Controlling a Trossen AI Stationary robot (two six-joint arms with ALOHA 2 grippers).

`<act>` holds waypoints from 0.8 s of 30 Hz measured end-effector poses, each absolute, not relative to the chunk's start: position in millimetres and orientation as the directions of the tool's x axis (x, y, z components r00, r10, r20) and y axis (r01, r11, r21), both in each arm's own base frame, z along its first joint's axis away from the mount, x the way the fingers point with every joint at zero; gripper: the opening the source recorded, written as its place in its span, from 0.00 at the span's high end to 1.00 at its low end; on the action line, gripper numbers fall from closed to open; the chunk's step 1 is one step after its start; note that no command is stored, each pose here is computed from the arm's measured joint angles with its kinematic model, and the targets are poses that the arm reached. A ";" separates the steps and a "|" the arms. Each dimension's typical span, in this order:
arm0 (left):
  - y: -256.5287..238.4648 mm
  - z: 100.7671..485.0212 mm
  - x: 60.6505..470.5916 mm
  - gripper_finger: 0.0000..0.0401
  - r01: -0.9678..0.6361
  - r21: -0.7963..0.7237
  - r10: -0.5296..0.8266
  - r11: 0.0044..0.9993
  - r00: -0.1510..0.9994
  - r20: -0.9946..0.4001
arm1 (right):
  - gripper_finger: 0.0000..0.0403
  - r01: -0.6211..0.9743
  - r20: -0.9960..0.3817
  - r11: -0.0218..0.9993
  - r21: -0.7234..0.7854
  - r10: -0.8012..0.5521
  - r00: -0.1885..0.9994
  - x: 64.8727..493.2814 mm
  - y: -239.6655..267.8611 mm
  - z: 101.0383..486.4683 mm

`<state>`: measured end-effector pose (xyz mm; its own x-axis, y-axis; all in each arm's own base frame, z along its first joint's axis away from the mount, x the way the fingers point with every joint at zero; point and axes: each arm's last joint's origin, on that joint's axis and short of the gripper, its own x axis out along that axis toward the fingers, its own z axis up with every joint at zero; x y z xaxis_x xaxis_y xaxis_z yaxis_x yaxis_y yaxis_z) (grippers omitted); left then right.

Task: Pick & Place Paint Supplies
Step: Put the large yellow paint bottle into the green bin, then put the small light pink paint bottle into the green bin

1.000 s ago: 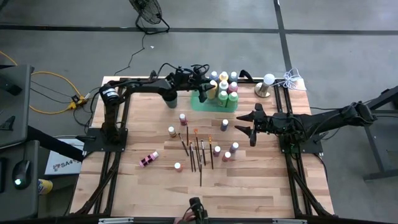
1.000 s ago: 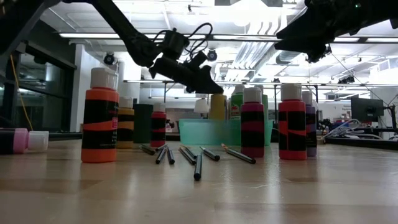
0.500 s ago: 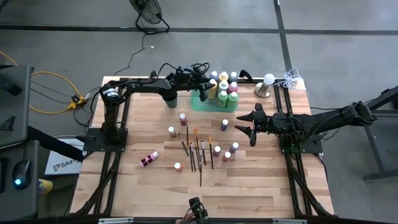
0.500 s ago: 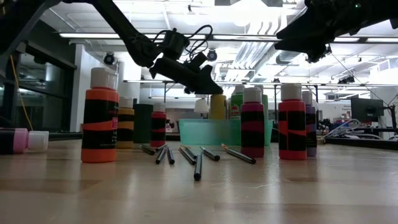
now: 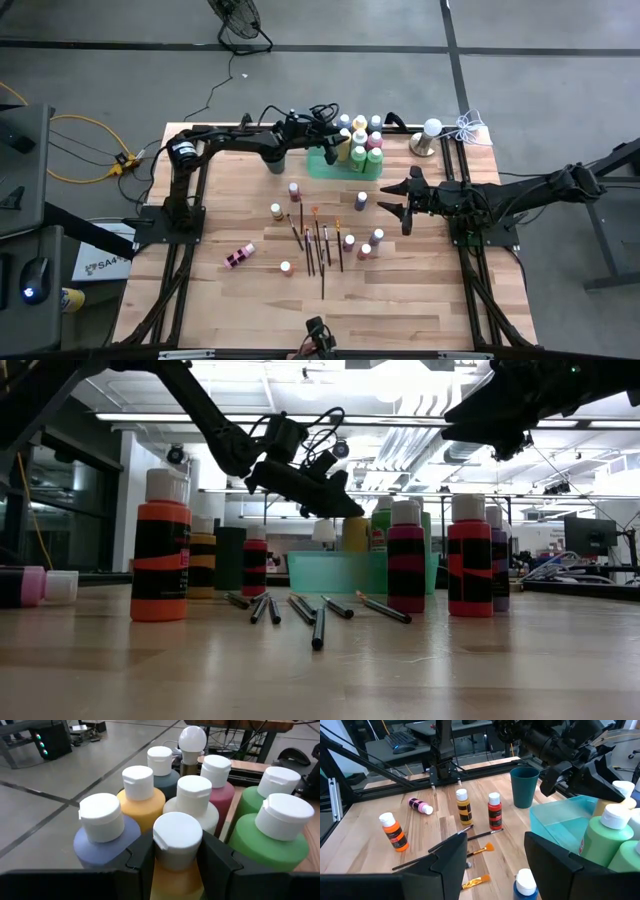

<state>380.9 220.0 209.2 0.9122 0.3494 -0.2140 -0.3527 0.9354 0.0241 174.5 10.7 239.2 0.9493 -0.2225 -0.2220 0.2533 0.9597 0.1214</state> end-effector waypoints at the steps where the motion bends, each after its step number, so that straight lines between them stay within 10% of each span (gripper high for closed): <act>1: 220.1 209.3 380.9 0.71 -0.355 0.017 0.350 0.935 0.912 -0.213 | 0.52 0.253 -0.221 0.960 0.122 -0.223 0.949 174.5 10.7 239.3; 24: 210.8 242.1 363.8 0.34 -0.351 0.035 0.347 0.936 0.898 -0.269 | 0.52 0.253 -0.222 0.960 0.121 -0.223 0.949 174.5 10.7 239.2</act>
<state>363.8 210.8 242.1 0.8984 0.3470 -0.2691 -0.3510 0.9357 0.0348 174.5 10.7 239.2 0.9493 -0.2225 -0.2220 0.2533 0.9597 0.1214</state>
